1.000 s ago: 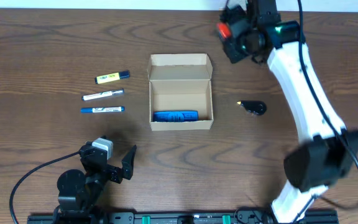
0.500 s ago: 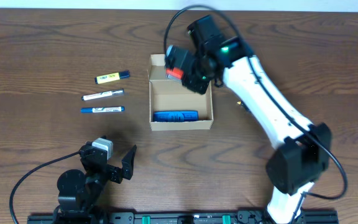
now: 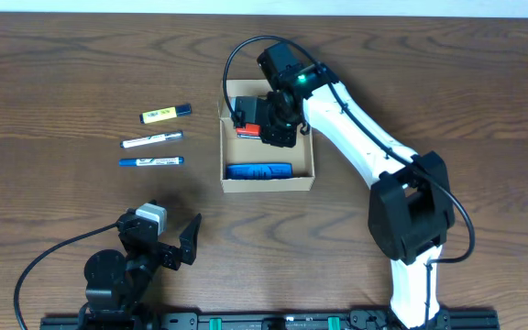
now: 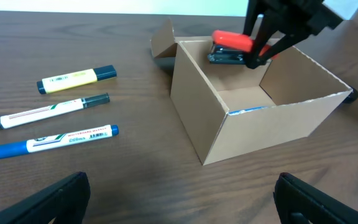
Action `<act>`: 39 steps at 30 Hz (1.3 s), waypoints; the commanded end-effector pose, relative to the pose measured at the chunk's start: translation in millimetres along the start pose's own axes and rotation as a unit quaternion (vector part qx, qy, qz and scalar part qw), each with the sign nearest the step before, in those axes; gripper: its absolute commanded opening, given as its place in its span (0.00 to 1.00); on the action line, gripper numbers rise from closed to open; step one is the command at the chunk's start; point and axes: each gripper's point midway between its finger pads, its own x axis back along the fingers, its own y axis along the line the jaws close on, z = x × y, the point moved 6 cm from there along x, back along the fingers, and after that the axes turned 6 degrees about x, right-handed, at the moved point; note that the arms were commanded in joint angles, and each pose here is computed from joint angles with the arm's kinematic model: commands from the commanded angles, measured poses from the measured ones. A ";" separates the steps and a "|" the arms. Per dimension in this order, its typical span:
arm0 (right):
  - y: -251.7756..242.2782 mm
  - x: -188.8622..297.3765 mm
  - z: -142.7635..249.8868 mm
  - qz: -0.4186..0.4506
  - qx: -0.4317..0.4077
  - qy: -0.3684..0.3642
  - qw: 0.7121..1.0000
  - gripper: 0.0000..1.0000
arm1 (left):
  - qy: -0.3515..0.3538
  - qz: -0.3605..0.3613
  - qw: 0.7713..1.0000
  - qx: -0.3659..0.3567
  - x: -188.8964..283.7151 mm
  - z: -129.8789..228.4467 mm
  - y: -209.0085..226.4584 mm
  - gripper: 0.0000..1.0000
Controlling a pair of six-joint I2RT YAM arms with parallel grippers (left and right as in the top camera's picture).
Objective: Pack container
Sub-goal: 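Lower the red stapler into the box beside the duster, release, then move right gripper to the black correction tape and grasp it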
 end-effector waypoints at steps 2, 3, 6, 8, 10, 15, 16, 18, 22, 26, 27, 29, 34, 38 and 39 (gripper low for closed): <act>0.5 -3.0 -7.8 -0.001 0.028 -0.016 0.999 0.18 | 0.007 0.003 1.000 0.002 -2.6 6.6 1.4 0.95; 0.4 -2.9 -8.6 -0.001 0.030 -0.019 0.999 0.19 | 0.007 0.003 1.000 0.002 -2.6 6.6 1.4 0.96; 1.7 -2.8 -12.1 -0.007 0.031 -0.033 0.999 0.22 | 0.007 0.003 1.000 0.002 -2.6 6.6 1.4 0.95; 1.9 -2.8 -12.5 -0.008 0.032 -0.034 0.999 0.32 | 0.007 0.003 1.000 0.002 -2.6 6.6 1.4 0.95; 1.4 -2.8 -12.6 -0.006 0.032 -0.035 0.999 0.36 | 0.007 0.003 1.000 0.002 -2.6 6.6 1.4 0.96; 1.6 -0.3 -14.9 -0.004 0.018 -0.037 0.999 0.36 | 0.007 0.003 1.000 0.002 -2.6 6.6 1.4 0.95; 1.5 3.0 -17.0 -0.002 0.009 -0.039 0.999 0.36 | 0.007 0.003 1.000 0.002 -2.6 6.6 1.4 0.95; 2.1 15.6 -21.2 0.005 -0.002 -0.043 0.999 0.35 | 0.007 0.003 1.000 0.002 -2.6 6.7 1.4 0.95; -0.2 56.9 -23.8 0.047 -0.031 -0.042 0.998 0.35 | 0.007 0.003 1.000 0.002 -2.6 6.6 1.4 0.95; -1.6 105.4 -8.2 0.097 -0.082 -0.030 0.991 0.36 | 0.007 0.003 1.000 0.002 -2.6 6.6 1.4 0.95; -0.1 120.0 1.6 0.103 -0.099 -0.027 0.989 0.38 | 0.007 0.003 1.000 0.002 -2.6 6.6 1.4 0.96; 1.2 134.5 16.8 0.105 -0.130 -0.021 0.986 0.38 | 0.007 0.003 1.000 0.002 -2.6 6.6 1.4 0.95; 2.8 161.4 78.1 0.092 -0.234 0.012 0.968 0.40 | 0.007 0.003 1.000 0.002 -2.6 6.6 1.4 0.95; -5.0 167.0 120.2 0.095 -0.315 0.020 0.944 0.42 | 0.007 0.003 1.000 0.002 -2.6 6.6 1.4 0.95; -6.1 167.3 129.4 0.096 -0.329 0.022 0.939 0.42 | 0.007 0.003 1.000 0.002 -2.6 6.7 1.4 0.95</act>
